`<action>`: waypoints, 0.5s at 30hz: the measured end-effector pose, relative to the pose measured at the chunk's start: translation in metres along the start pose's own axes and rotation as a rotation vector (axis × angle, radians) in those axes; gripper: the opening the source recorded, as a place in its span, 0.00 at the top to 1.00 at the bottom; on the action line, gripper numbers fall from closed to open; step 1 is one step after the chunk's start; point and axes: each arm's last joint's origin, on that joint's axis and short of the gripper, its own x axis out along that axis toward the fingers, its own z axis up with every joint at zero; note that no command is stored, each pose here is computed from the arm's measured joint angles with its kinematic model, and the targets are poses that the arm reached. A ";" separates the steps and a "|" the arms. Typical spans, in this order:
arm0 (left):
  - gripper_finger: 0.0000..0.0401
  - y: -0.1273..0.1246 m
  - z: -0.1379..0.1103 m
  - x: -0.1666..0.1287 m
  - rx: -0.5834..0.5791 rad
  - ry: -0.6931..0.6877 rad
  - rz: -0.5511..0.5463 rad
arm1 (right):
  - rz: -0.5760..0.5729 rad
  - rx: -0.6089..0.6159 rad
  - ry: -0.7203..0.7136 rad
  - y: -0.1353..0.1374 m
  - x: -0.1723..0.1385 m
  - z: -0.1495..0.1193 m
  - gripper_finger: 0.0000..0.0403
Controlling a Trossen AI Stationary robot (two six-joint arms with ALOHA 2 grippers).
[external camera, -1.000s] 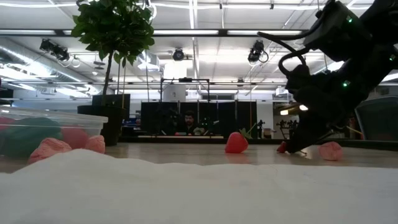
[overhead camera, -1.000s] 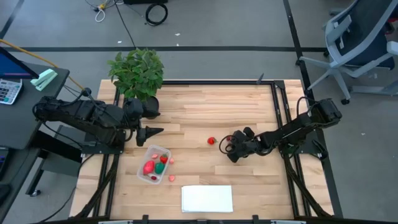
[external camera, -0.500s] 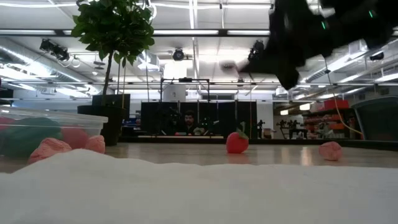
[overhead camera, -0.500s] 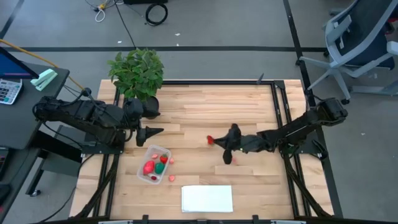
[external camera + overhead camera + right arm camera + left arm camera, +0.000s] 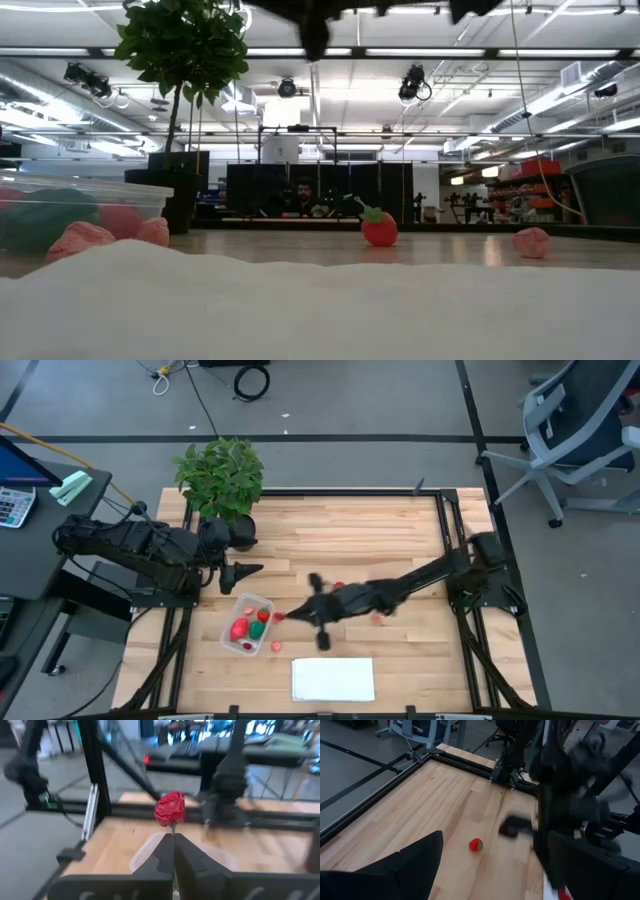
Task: Pick and placing Produce into tupperware
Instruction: Put the red cherry into the transparent bin
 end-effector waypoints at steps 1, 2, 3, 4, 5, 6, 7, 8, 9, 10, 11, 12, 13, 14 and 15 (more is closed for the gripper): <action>0.09 0.000 0.000 0.000 0.000 0.001 0.000 | 0.002 -0.008 0.022 0.001 0.013 -0.004 0.99; 0.09 0.000 0.000 0.000 0.000 0.001 0.000 | 0.001 -0.021 0.047 0.002 0.025 -0.009 0.99; 0.09 0.000 0.000 0.000 0.000 0.001 0.000 | 0.001 -0.031 0.062 0.003 0.036 -0.013 0.99; 0.09 0.000 0.000 0.000 0.000 0.000 0.000 | -0.001 -0.036 0.072 0.003 0.048 -0.016 0.99; 0.09 0.000 0.000 0.000 0.000 0.001 0.000 | -0.005 -0.037 0.070 0.002 0.058 -0.018 0.99; 0.09 0.000 0.000 0.000 0.000 0.001 0.000 | -0.009 -0.041 0.067 0.001 0.068 -0.019 0.99; 0.09 0.000 0.000 0.000 0.000 0.001 0.000 | -0.011 -0.049 0.065 0.000 0.077 -0.020 0.99; 0.09 0.000 0.000 0.000 0.001 0.001 0.000 | -0.009 -0.053 0.061 -0.002 0.085 -0.021 0.99; 0.09 0.000 0.000 0.000 0.000 0.001 0.000 | -0.004 -0.054 0.067 -0.003 0.092 -0.022 0.99; 0.09 0.000 0.000 0.000 0.000 0.001 0.001 | -0.002 -0.052 0.071 -0.005 0.100 -0.023 0.99; 0.09 0.000 0.000 0.000 0.000 0.001 0.000 | 0.003 -0.051 0.078 -0.007 0.106 -0.023 0.99; 0.09 0.000 0.000 0.000 0.000 0.002 0.001 | 0.001 -0.051 0.103 -0.010 0.111 -0.025 0.99; 0.09 0.000 0.000 0.000 0.001 0.002 0.001 | -0.005 -0.052 0.119 -0.013 0.117 -0.025 0.99; 0.09 0.000 0.000 0.000 0.001 0.002 0.001 | -0.010 -0.052 0.145 -0.016 0.121 -0.026 0.98; 0.09 0.000 0.000 0.000 0.002 0.003 0.001 | -0.018 -0.053 0.191 -0.019 0.124 -0.030 0.97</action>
